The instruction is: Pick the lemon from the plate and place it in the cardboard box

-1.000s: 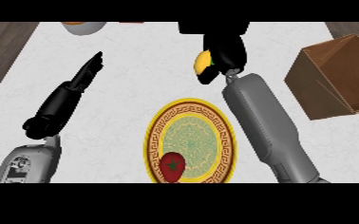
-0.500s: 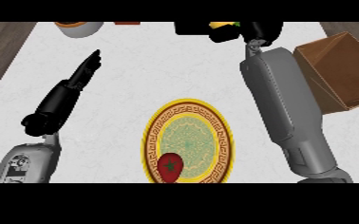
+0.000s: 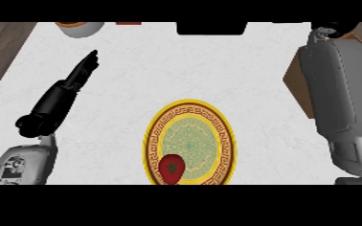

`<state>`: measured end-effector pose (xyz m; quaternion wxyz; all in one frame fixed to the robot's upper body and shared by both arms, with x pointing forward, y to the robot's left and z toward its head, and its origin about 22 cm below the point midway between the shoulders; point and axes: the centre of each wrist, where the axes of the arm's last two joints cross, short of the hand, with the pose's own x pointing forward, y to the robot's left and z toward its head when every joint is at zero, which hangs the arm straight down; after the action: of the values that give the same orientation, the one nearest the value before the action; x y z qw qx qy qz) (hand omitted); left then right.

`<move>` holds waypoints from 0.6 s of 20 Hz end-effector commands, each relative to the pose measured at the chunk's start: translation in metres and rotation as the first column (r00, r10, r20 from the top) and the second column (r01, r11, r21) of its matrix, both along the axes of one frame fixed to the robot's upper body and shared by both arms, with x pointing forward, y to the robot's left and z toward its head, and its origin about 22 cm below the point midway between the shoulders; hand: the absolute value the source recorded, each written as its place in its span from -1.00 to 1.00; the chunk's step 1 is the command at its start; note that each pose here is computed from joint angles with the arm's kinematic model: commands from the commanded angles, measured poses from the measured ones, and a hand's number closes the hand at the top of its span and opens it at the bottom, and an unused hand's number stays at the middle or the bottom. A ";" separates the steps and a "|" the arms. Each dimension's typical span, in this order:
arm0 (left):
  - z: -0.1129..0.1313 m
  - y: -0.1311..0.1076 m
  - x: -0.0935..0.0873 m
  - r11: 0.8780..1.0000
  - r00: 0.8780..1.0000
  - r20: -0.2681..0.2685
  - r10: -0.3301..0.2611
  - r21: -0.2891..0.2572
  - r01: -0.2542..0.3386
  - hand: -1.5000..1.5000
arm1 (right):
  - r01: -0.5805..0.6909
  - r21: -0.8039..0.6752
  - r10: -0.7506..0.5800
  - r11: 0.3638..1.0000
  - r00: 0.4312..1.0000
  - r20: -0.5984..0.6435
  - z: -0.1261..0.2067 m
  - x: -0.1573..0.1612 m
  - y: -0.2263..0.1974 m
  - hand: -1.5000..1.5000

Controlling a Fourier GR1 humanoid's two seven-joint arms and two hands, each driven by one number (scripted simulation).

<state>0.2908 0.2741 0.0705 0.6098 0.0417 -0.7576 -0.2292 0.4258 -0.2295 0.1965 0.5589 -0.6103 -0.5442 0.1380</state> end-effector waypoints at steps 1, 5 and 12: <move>0.002 -0.015 -0.018 1.000 1.000 0.009 -0.001 0.000 0.001 0.00 | 0.087 -0.065 -0.091 0.994 0.994 -0.058 0.004 0.002 -0.057 1.00; -0.011 -0.016 -0.003 1.000 1.000 -0.008 0.012 0.003 -0.012 0.00 | 0.062 -0.050 -0.072 0.997 0.965 -0.252 -0.009 -0.003 -0.090 1.00; -0.005 -0.009 -0.006 1.000 1.000 0.004 -0.020 -0.004 0.020 0.00 | 0.053 0.094 -0.002 0.994 0.880 -0.476 -0.042 -0.014 -0.145 1.00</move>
<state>0.2889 0.2681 0.0640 0.6074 0.0390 -0.7592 -0.2304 0.4209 -0.3436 0.1737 0.6753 -0.5665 -0.4116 0.2316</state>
